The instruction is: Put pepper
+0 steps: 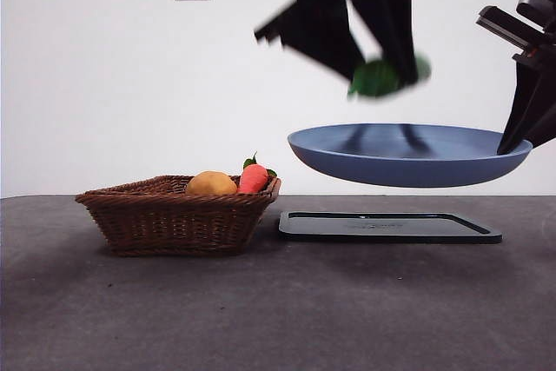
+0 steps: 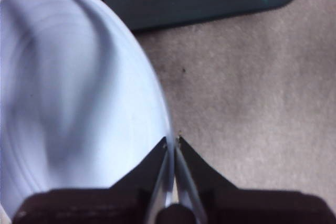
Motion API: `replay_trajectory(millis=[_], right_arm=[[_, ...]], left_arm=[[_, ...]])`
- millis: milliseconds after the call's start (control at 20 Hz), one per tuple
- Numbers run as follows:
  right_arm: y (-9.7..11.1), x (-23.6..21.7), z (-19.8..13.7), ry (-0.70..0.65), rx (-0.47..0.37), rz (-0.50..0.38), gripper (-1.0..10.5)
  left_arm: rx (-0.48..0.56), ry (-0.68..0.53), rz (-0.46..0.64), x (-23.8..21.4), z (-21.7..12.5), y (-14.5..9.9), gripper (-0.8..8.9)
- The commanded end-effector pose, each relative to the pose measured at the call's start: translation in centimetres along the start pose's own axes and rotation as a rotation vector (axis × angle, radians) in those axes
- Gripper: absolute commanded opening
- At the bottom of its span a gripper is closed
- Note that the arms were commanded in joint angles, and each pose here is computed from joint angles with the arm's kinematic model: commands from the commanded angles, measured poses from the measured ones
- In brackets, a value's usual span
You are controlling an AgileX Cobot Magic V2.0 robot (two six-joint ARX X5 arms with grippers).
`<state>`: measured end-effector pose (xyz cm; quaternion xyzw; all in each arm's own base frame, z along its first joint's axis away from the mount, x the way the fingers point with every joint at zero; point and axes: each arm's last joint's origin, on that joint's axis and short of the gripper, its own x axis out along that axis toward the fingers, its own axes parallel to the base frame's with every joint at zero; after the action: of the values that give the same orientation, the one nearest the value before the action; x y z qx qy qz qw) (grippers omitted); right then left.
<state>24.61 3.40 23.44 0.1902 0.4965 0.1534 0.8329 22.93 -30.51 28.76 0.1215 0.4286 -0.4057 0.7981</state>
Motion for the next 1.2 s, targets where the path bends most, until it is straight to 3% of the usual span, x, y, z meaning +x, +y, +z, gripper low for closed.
replay_trajectory(millis=[50, 350, 550, 750, 950, 1200], right_arm=[[0.2, 0.0, 0.3, -0.002, 0.007, 0.01, 0.1], [0.1, 0.0, 0.2, 0.011, 0.013, 0.007, 0.1], [0.1, 0.0, 0.0, 0.03, 0.023, 0.001, 0.1], [0.0, 0.0, -0.1, 0.039, 0.06, -0.002, 0.1], [-0.1, 0.0, -0.5, 0.077, 0.088, -0.018, 0.1], [-0.1, 0.0, -0.6, 0.087, 0.129, -0.027, 0.1]], left_arm=[[0.044, 0.033, 0.042, 2.4, 0.0, -0.1, 1.11], [0.059, 0.082, 0.044, 5.6, -0.6, 0.3, 1.15], [0.062, 0.095, 0.033, 5.5, -0.8, 0.1, 2.6], [0.062, 0.101, 0.03, 5.0, -0.8, 0.0, 2.59], [0.064, 0.09, 0.028, 2.9, -0.6, -0.2, 2.59], [0.101, 0.038, 0.0, -3.2, -0.4, -0.8, 2.59]])
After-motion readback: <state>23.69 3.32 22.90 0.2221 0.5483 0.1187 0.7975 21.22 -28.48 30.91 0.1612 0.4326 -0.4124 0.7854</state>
